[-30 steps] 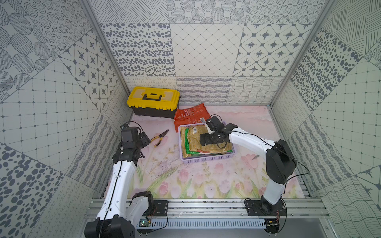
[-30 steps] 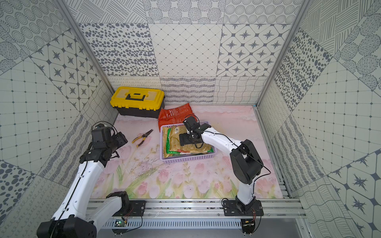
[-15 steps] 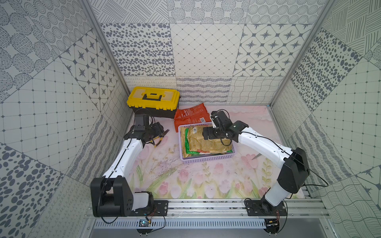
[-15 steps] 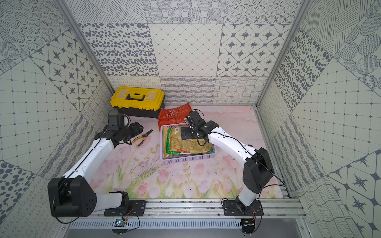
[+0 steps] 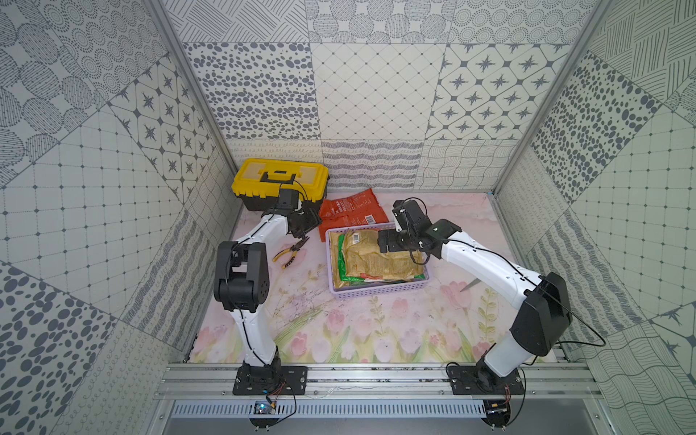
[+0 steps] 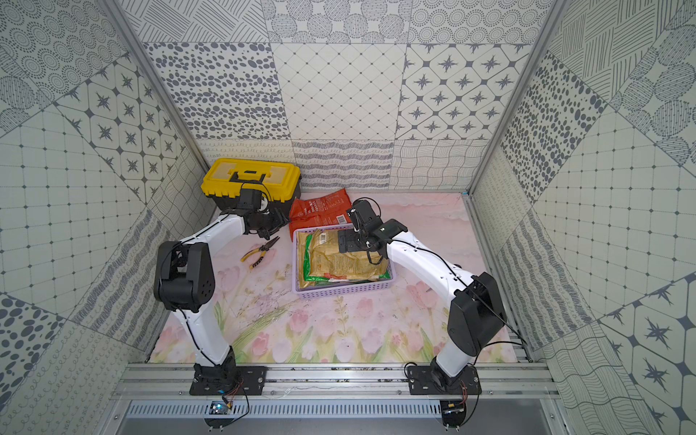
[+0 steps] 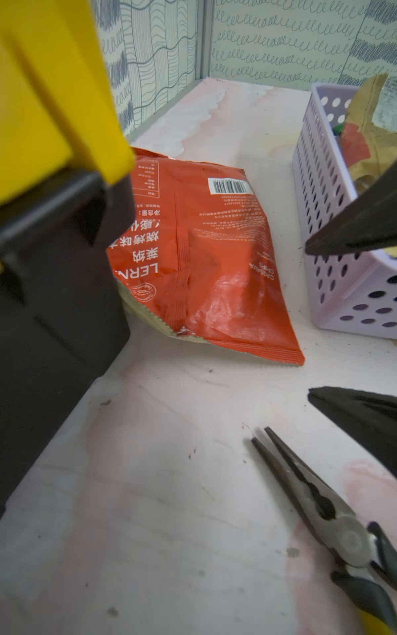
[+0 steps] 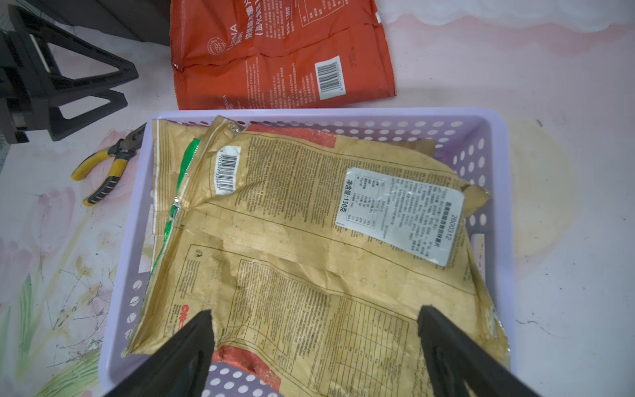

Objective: Put the potato chips into the basket
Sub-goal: Pick up the potato chip from the center of the board.

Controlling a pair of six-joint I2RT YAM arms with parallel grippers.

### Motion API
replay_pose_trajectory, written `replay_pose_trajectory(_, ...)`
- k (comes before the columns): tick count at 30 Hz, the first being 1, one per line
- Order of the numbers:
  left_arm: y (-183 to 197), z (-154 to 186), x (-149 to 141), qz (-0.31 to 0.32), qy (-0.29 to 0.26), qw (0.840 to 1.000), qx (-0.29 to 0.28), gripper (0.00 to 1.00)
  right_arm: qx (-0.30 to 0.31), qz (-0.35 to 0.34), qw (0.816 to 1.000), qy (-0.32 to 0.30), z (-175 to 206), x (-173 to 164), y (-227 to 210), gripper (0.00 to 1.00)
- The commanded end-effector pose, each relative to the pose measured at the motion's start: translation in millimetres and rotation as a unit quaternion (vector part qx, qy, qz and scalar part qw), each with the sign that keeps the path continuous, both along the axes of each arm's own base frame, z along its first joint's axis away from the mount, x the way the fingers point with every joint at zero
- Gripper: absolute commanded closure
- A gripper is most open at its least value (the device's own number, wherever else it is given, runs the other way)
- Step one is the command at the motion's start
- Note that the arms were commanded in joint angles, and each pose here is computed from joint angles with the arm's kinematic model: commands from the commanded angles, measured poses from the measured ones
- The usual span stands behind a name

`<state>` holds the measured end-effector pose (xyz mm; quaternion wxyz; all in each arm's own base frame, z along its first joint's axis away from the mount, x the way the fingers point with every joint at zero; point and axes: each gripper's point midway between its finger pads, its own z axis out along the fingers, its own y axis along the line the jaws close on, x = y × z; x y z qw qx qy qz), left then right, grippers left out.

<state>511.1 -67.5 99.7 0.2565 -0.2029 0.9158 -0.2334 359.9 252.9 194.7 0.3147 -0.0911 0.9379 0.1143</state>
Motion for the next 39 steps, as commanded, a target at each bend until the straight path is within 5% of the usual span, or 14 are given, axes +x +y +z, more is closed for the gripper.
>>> replay_pose_trajectory(1,-13.0,-17.2,12.6,-0.033,0.014,0.999,-0.021,0.38,-0.008,-0.005,1.0,-0.028,10.2,5.7,-9.3,0.03)
replay_pose_trajectory(14,-18.8,-56.6,24.3,-0.033,0.057,0.997,-0.029,0.43,-0.003,-0.001,1.0,-0.025,9.6,7.4,-11.2,0.03)
replay_pose_trajectory(20,-21.2,-54.5,22.4,-0.035,0.045,0.998,-0.03,0.67,-0.006,-0.008,1.0,-0.027,10.2,5.3,-17.2,0.03)
replay_pose_trajectory(24,-24.4,-44.9,21.8,-0.04,0.028,0.998,-0.037,0.96,-0.003,-0.01,1.0,-0.026,10.6,2.4,-18.6,0.03)
replay_pose_trajectory(31,-35.3,8.2,19.2,-0.057,-0.027,0.997,-0.044,1.0,0.019,-0.018,0.999,-0.033,23.8,-1.8,-20.3,0.03)
replay_pose_trajectory(39,-57.9,108.1,17.0,-0.084,-0.14,0.986,-0.018,1.0,0.049,-0.021,0.998,-0.04,40.7,-10.3,-20.3,0.03)
